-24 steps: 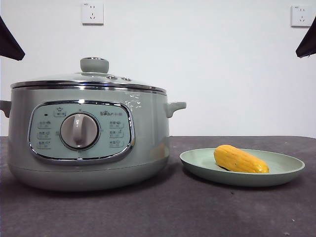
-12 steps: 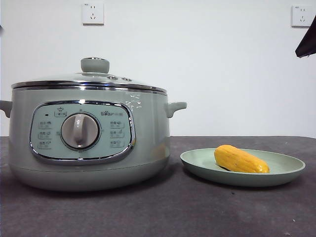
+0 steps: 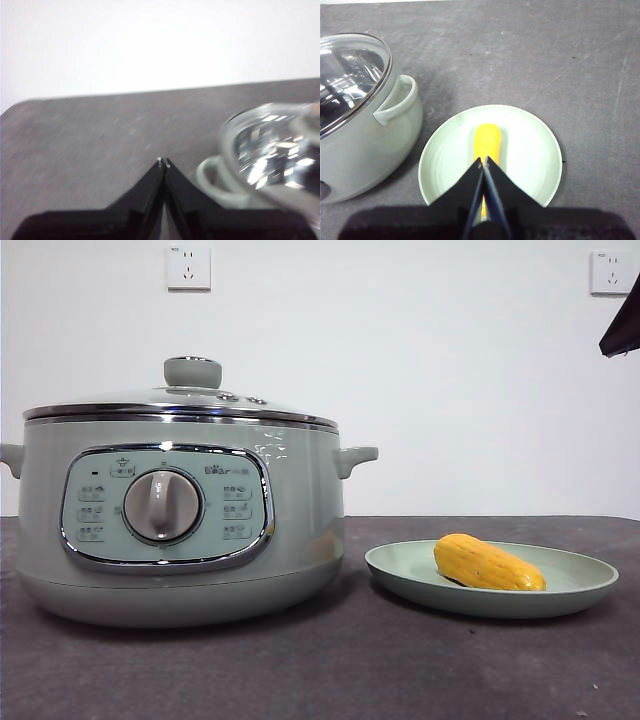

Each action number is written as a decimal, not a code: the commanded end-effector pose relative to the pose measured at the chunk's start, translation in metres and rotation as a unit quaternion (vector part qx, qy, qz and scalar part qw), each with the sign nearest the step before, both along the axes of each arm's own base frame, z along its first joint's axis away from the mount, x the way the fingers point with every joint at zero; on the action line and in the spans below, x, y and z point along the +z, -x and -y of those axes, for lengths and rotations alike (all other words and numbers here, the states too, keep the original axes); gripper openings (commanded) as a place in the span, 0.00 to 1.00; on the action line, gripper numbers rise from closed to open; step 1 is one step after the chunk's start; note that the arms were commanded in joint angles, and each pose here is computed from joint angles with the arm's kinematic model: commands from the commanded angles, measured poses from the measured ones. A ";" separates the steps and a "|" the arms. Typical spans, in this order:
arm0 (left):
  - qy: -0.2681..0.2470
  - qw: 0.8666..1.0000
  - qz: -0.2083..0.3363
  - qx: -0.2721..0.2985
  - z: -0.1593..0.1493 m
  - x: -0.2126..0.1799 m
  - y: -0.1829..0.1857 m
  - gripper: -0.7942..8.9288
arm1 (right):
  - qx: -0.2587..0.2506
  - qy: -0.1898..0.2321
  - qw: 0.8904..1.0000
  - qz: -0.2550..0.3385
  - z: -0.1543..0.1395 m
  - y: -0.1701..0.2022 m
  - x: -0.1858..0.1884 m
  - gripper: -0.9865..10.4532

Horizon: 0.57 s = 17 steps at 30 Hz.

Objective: Take the corn out from the steamer,put the corn on the plate,close the lid

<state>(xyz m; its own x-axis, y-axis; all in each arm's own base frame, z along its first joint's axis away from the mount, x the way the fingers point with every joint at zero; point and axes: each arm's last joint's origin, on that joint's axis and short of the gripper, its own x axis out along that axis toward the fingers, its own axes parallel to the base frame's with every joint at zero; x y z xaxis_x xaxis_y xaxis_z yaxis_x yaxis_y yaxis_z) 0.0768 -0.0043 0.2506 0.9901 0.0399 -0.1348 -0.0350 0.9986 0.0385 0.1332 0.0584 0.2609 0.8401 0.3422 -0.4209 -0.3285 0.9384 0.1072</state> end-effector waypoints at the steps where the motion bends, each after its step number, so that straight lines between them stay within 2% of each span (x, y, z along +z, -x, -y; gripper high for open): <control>1: -0.003 1.000 0.002 0.019 -0.003 -0.027 -0.006 0.08 | -0.003 -0.004 1.000 0.002 0.000 0.000 0.000 0.07; 8: 0.007 1.000 0.005 0.010 -0.004 -0.079 -0.016 0.08 | -0.003 -0.004 1.000 0.002 0.000 0.000 0.000 0.07; 17: 0.013 0.999 -0.033 0.008 -0.004 -0.102 -0.018 0.08 | -0.003 -0.004 1.000 0.002 0.000 0.000 0.000 0.07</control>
